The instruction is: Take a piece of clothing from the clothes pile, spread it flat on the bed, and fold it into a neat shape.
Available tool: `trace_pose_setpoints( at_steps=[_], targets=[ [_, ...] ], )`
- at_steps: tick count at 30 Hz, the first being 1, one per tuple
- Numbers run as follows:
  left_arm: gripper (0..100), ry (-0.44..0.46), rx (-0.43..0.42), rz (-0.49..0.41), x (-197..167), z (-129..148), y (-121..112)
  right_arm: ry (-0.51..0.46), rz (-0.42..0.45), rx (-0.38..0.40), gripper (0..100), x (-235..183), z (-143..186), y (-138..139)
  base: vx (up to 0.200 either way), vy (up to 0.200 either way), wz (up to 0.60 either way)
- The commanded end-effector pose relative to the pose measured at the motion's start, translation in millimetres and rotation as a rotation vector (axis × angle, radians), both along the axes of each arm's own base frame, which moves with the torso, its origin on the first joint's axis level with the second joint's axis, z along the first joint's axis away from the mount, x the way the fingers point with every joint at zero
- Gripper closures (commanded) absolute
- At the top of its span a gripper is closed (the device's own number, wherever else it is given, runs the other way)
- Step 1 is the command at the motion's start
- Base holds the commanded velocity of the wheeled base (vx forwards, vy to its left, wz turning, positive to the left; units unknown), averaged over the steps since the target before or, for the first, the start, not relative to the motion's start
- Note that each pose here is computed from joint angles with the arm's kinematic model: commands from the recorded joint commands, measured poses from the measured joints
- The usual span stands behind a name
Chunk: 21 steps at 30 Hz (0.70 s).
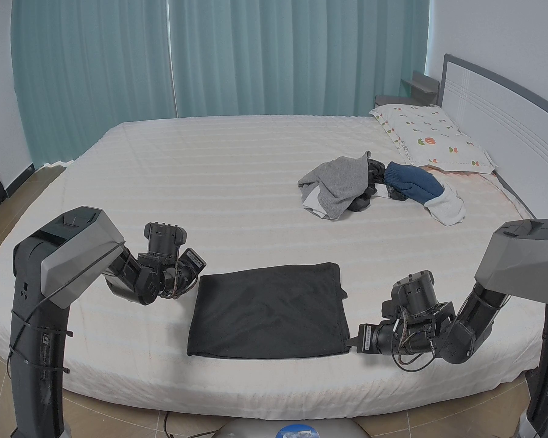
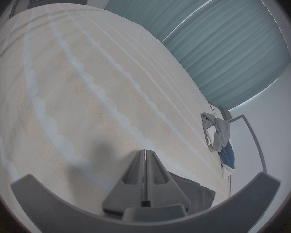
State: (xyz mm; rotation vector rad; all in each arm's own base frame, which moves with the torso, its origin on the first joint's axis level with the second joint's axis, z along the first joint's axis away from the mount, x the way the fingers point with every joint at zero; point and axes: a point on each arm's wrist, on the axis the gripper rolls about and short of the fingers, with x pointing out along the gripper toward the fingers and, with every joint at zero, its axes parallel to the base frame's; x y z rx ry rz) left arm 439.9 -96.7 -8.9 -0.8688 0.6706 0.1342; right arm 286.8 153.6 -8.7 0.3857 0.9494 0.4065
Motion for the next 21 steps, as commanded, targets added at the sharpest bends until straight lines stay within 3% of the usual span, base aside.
trace_pose_setpoints(
  at_steps=[1,10,17,21],
  targets=[
    [100,-0.018,-0.014,0.006,0,9,1,0.003,0.029,-0.022,0,-5,-2,0,0.000,0.000,0.00],
    [100,-0.013,-0.025,0.017,0,9,2,-0.130,-0.034,0.064,0,39,24,7,0.000,0.000,0.00],
    [100,-0.003,-0.059,0.042,-6,15,4,-0.139,-0.112,0.074,0,90,16,15,0.000,0.000,0.00],
    [100,0.017,-0.089,0.024,-12,17,9,-0.095,-0.217,0.140,0,125,11,21,0.000,0.000,0.00]
  ],
)
